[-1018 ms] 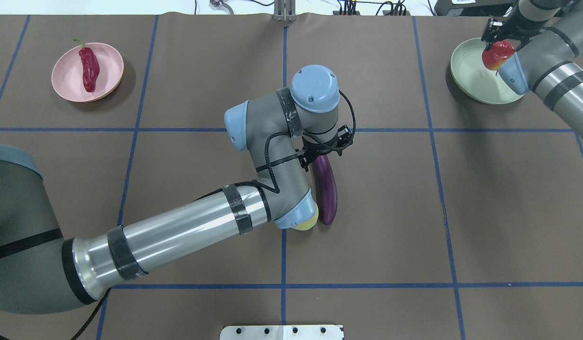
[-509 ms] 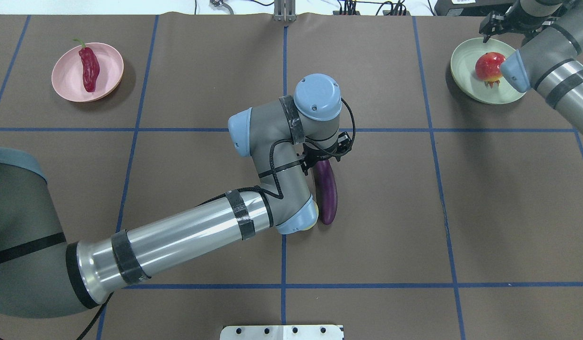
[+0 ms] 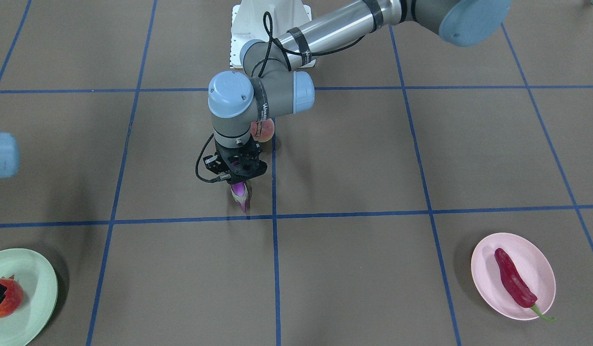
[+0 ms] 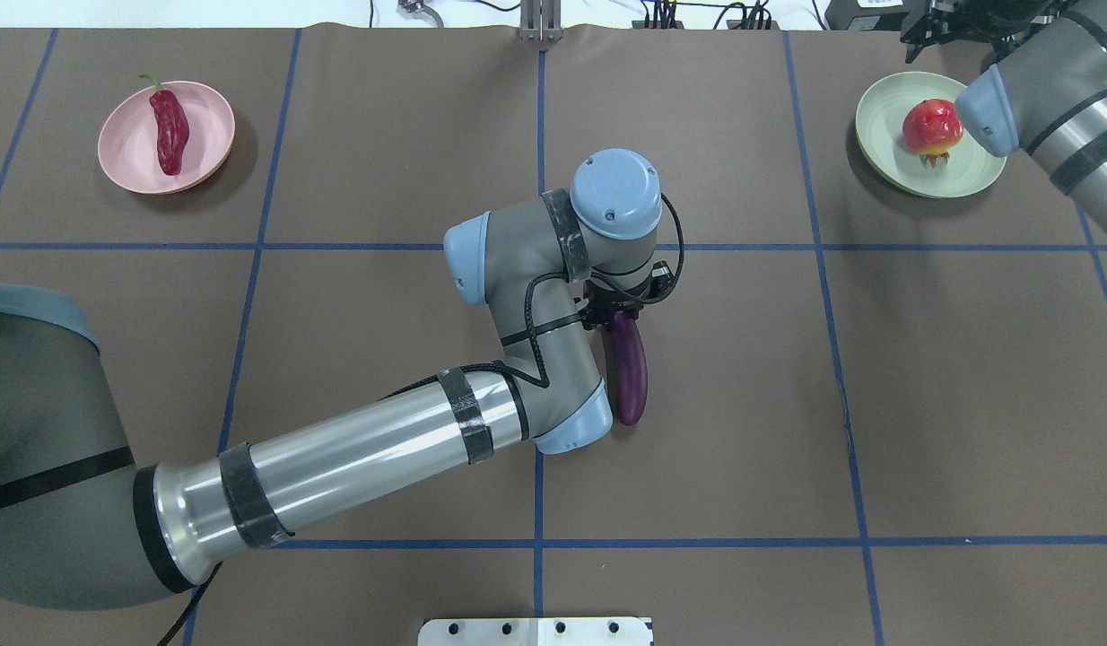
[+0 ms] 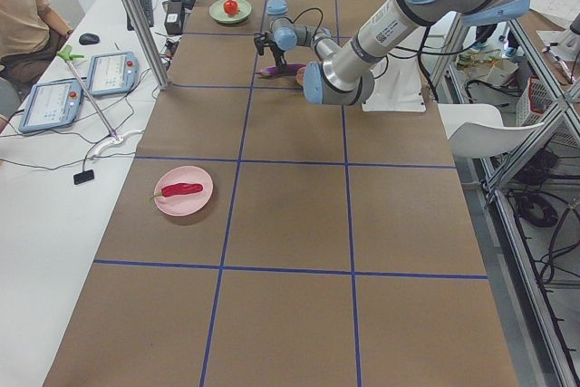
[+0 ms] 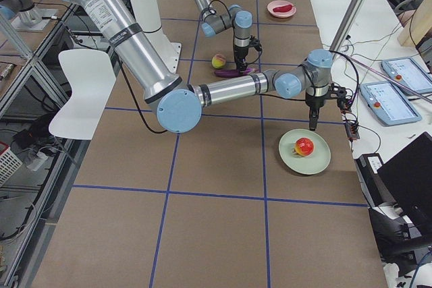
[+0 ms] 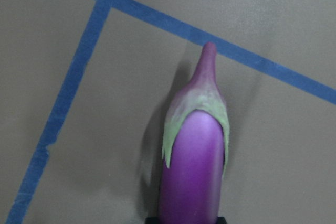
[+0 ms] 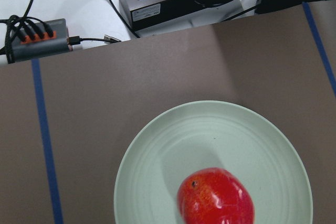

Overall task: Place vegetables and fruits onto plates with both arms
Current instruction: 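Grasp purple eggplant with left gripper while right releases pomegranate on green plate, then lift eggplant to pink plate with left gripper while right reaches to peach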

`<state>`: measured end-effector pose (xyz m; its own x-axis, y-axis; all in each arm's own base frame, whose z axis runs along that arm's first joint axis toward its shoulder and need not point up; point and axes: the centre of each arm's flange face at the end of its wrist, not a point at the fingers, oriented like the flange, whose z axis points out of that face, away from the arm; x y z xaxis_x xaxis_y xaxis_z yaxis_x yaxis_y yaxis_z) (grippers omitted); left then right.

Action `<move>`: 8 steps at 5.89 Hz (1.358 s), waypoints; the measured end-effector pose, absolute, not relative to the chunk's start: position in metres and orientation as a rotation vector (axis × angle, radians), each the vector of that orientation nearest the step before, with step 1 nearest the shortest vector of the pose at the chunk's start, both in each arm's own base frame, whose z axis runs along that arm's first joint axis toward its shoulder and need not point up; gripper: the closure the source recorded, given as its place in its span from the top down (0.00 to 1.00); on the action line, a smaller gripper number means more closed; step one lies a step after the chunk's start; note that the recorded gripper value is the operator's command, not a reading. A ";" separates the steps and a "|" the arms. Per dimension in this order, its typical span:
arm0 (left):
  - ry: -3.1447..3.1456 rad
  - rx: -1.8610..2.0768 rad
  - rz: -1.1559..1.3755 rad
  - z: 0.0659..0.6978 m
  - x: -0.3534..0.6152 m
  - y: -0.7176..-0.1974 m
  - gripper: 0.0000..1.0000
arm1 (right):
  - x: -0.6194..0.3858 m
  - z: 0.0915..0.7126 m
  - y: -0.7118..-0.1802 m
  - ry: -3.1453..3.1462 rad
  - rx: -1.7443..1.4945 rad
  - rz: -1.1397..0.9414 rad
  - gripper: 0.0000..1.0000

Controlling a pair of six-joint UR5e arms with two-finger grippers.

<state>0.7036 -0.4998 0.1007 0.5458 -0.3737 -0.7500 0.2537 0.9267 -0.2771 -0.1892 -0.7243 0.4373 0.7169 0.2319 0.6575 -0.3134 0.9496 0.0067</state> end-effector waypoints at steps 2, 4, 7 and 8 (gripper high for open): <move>0.968 -0.117 -0.415 0.075 0.663 -0.538 0.00 | -0.231 0.390 -0.638 -0.892 0.042 0.253 1.00; 1.026 -0.114 -0.450 0.060 0.578 -0.610 0.00 | -0.289 0.335 -0.563 -0.988 -0.038 0.272 1.00; 0.979 -0.021 -0.398 0.165 0.420 -0.726 0.00 | -0.403 0.269 -0.479 -1.021 -0.093 0.312 1.00; 0.927 0.005 -0.403 0.226 0.364 -0.757 0.00 | -0.437 0.249 -0.454 -1.032 -0.102 0.325 1.00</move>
<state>0.3637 -0.7568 0.2256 0.5313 -0.3360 -0.7777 0.3402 0.9253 -0.1673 -0.4371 -0.4537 0.2487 0.4700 0.3122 0.8256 -0.2171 0.9475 -0.2347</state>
